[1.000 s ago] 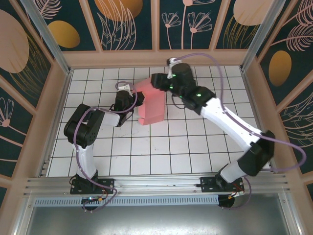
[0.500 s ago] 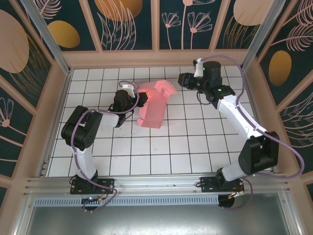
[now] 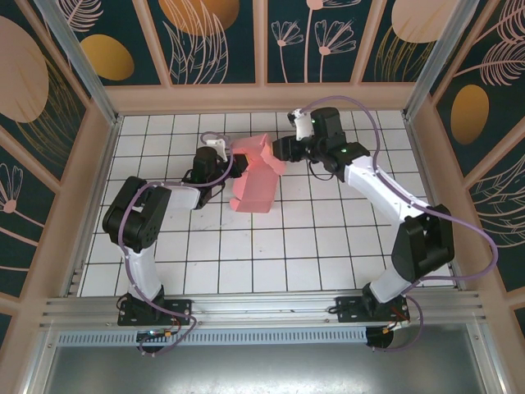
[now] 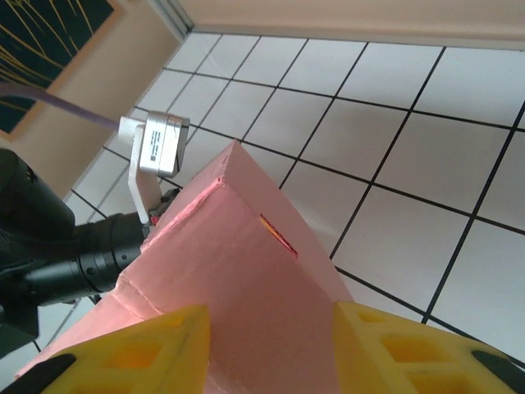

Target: Fold the paper box

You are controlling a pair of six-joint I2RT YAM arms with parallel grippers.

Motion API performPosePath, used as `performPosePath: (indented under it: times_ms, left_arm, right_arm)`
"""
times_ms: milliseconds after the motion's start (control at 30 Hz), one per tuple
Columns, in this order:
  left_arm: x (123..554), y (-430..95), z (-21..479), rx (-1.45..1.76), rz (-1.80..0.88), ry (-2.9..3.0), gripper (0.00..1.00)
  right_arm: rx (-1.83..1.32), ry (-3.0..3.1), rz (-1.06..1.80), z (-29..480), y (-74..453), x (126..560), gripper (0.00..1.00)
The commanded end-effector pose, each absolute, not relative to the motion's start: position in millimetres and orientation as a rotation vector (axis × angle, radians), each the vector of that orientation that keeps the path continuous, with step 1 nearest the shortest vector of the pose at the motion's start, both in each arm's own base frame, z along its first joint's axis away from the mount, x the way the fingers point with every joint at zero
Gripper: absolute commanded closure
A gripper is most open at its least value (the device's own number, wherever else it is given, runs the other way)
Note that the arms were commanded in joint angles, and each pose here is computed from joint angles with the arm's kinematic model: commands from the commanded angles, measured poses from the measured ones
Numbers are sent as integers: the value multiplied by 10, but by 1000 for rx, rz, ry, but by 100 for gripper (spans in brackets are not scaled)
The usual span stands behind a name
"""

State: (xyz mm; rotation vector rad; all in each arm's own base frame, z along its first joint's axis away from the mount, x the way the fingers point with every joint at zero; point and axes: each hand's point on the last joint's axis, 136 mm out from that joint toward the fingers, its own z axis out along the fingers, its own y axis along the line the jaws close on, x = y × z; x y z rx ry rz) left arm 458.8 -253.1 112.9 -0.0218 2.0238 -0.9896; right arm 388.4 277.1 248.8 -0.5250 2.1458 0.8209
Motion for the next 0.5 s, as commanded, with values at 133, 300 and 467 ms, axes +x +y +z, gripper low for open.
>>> performPosePath:
  times_ms: [133,300,467]
  left_arm:
    - [4659,-2581,1291,-44,-1030,2046,100]
    - [4643,-2626,1283,-35,-1060,2067,100]
    - [4651,-2625,1205,-40,-1049,2089,100]
  right_arm:
    - [-601,2171,700,2358,2860,3933,59]
    - [-615,2172,688,2314,2897,3947,60]
    - [-575,2124,764,2510,2880,3916,56]
